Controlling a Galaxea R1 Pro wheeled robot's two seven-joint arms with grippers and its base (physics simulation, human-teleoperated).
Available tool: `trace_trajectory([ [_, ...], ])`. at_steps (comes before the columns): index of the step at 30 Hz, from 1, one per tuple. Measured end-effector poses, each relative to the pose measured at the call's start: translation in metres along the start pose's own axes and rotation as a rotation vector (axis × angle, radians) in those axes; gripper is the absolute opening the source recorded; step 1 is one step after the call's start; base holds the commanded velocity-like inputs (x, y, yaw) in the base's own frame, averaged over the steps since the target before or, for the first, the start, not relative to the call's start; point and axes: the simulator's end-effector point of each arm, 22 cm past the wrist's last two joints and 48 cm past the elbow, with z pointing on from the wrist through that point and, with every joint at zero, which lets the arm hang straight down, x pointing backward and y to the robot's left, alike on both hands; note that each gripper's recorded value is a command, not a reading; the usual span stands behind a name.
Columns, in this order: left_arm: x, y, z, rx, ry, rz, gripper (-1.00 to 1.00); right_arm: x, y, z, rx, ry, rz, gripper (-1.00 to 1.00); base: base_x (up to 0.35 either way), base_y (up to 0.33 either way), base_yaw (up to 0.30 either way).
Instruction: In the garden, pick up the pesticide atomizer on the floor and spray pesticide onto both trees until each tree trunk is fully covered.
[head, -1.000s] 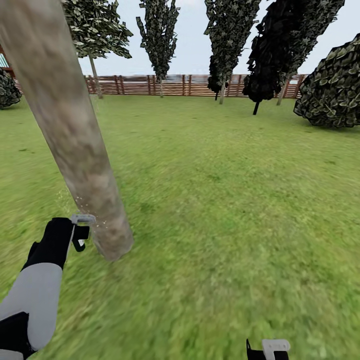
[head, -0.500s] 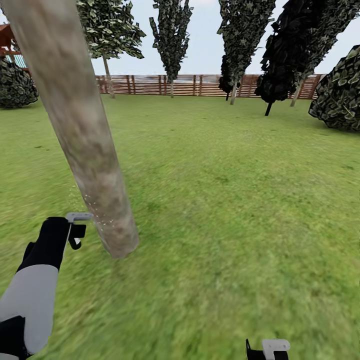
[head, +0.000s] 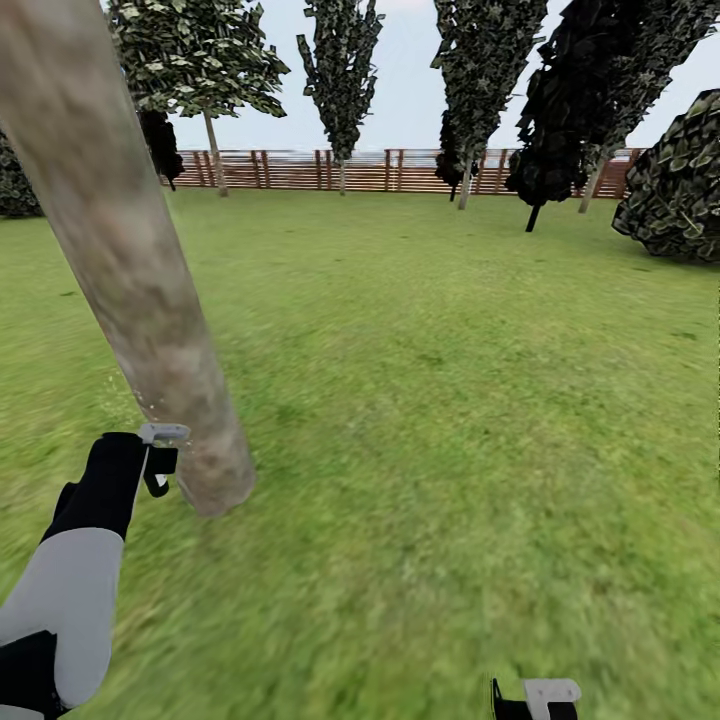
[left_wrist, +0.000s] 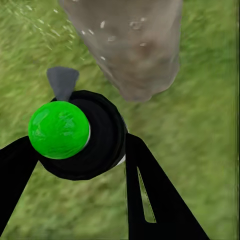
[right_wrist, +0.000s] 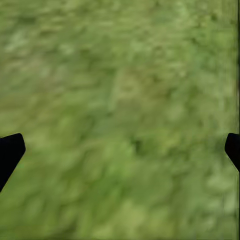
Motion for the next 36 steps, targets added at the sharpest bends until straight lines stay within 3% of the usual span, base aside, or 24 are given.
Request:
trace_trajectory([
  [9,0.0,0.001,0.0,-0.002,0.001,-0.001,-1.0,0.0,0.001,0.0,-0.001,0.0,0.001,1.0,0.0,-0.275,0.015],
  [16,0.0,0.002,0.0,-0.003,0.0,-0.001,-1.0,-0.001,0.001,0.0,-0.002,-0.001,0.001,1.0,0.001,-0.275,0.239],
  [23,0.004,0.005,0.001,-0.008,0.005,0.002,-1.0,0.0,0.001,0.0,-0.002,0.0,0.001,1.0,0.221,-0.184,0.258],
  [32,0.012,0.005,0.005,-0.006,0.02,-0.001,-1.0,0.0,0.0,0.0,-0.001,0.0,-0.001,1.0,0.226,-0.187,0.017],
  [36,0.012,0.005,0.005,-0.008,0.02,-0.001,-1.0,0.0,0.001,0.0,-0.002,0.0,-0.001,1.0,-0.105,-0.232,0.0],
])
